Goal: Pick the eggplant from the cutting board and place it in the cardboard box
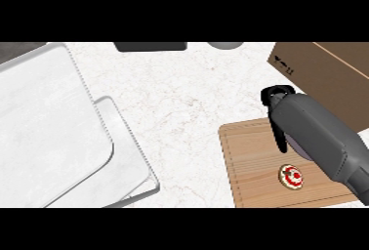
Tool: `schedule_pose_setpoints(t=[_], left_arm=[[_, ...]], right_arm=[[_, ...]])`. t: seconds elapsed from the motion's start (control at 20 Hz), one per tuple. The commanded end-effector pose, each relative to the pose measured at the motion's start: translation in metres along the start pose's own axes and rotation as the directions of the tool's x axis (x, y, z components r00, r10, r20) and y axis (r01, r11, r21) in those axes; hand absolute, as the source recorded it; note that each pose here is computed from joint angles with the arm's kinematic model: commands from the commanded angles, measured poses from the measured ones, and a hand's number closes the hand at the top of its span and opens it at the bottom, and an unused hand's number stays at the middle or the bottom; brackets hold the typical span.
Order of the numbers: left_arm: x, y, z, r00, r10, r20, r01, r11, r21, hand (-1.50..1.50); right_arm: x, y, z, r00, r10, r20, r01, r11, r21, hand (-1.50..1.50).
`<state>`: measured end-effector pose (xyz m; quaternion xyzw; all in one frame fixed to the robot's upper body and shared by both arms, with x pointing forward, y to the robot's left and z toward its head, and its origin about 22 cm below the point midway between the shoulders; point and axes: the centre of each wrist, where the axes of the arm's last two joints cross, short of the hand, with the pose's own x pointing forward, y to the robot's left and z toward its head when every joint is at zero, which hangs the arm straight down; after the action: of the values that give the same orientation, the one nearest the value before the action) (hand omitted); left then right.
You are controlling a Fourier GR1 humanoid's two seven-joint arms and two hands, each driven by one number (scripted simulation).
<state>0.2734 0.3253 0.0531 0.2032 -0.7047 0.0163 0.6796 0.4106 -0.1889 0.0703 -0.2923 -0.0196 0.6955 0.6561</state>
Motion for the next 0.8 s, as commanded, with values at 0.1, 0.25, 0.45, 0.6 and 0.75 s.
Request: schedule_pose_setpoints(t=[0.1, 0.25, 0.45, 0.6, 0.75], left_arm=[[-0.044, -0.034, 0.023, 0.978, 0.062, -0.198, -0.074, 0.996, -0.053, 0.0], [-0.045, -0.037, 0.024, 0.976, 0.067, -0.206, -0.079, 0.996, -0.049, 0.0], [-0.05, -0.04, 0.039, 0.979, 0.061, -0.197, -0.077, 0.994, -0.078, 0.0], [-0.048, -0.04, 0.033, 0.978, 0.053, -0.203, -0.07, 0.995, -0.073, 0.0], [-0.043, -0.027, 0.03, 0.98, 0.065, -0.189, -0.079, 0.995, -0.067, 0.0]], right_arm=[[0.001, 0.012, -0.011, 0.998, 0.037, -0.056, -0.036, 0.999, 0.024, -1.5], [0.005, 0.01, -0.01, 0.998, 0.041, -0.049, -0.04, 0.999, 0.02, -1.5], [0.004, 0.007, -0.012, 0.998, 0.02, -0.06, -0.018, 0.999, 0.028, -1.5], [0.0, 0.021, -0.024, 0.998, 0.023, -0.053, -0.021, 0.999, 0.04, -1.5], [-0.007, 0.031, -0.036, 0.998, 0.003, -0.065, 0.0, 0.998, 0.06, -1.5]])
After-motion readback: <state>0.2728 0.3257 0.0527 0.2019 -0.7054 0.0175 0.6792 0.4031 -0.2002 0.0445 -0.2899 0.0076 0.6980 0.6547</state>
